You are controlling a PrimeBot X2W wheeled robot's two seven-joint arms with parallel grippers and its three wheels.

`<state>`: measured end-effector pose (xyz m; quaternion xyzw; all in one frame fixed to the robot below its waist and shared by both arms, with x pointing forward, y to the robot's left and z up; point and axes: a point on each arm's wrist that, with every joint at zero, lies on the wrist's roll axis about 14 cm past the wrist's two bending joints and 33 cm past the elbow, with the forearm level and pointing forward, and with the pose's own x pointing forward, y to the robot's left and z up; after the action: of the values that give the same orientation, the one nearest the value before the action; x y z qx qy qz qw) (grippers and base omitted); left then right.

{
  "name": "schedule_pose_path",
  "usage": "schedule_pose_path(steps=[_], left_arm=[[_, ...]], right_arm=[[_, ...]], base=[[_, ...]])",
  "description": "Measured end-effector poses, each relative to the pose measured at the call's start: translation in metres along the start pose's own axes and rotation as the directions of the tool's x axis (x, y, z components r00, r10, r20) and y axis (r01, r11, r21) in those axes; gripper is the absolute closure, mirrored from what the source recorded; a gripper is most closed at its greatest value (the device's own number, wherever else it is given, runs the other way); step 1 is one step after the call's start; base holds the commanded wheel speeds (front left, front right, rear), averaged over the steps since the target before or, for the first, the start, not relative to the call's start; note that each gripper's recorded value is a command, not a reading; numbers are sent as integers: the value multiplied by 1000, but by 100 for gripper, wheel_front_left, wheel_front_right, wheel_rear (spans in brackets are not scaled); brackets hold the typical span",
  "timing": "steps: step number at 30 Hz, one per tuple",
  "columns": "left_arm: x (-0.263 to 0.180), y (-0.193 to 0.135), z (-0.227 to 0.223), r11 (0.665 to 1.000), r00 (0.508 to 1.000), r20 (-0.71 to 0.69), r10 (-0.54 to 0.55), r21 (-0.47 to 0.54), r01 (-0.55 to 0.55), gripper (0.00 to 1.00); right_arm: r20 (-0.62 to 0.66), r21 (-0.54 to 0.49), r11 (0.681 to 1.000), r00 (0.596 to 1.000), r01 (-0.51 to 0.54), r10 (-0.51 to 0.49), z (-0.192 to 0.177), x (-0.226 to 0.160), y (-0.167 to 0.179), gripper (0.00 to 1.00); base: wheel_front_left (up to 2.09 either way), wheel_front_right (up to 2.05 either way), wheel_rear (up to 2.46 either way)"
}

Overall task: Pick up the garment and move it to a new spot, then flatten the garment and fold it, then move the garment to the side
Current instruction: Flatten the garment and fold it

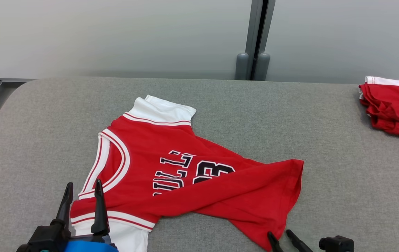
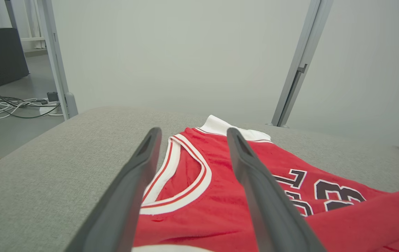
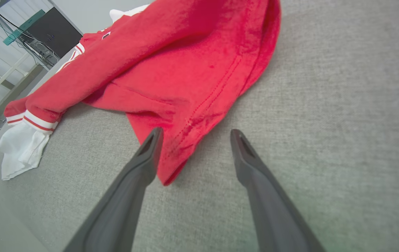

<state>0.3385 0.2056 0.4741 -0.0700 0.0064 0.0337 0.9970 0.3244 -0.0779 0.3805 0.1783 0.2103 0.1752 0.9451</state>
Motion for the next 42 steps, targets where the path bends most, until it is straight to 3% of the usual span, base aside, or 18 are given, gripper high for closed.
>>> schedule_pose_path(steps=[15, 16, 17, 18, 25, 37, 42], left_arm=[[2, 7, -7, 1000, 1000, -23, 14, -1, -14, 0], [2, 6, -6, 1000, 1000, -21, 13, -2, -13, 0], [3, 6, -6, 1000, 1000, -20, 13, -3, -13, 0], [3, 6, -6, 1000, 1000, -19, 13, -3, -13, 0], [3, 4, -7, 1000, 1000, -24, 12, -10, -12, 0], [9, 0, -9, 1000, 1000, -28, 1, -16, -1, 0], [12, -2, -7, 1000, 1000, -22, -4, -20, 3, 0]], right_arm=[[-12, 43, 997, 998, -67, 67, 0, 22, 20, 1], [-10, 44, 997, 997, -70, 71, 1, 24, 21, 25], [-11, 45, 996, 997, -73, 73, 1, 24, 22, 84], [-11, 44, 996, 997, -75, 75, 0, 25, 23, 100], [41, 17, 995, 995, -95, 94, 21, 37, 28, 100], [270, -180, 983, 959, -34, 82, 128, 59, -6, 100], [281, -237, 969, 949, -75, 142, 136, 56, 8, 100]], base=[[0, 0, 0], [0, 0, 0], [0, 0, 0], [0, 0, 0], [0, 0, 0], [0, 0, 0], [0, 0, 0]])
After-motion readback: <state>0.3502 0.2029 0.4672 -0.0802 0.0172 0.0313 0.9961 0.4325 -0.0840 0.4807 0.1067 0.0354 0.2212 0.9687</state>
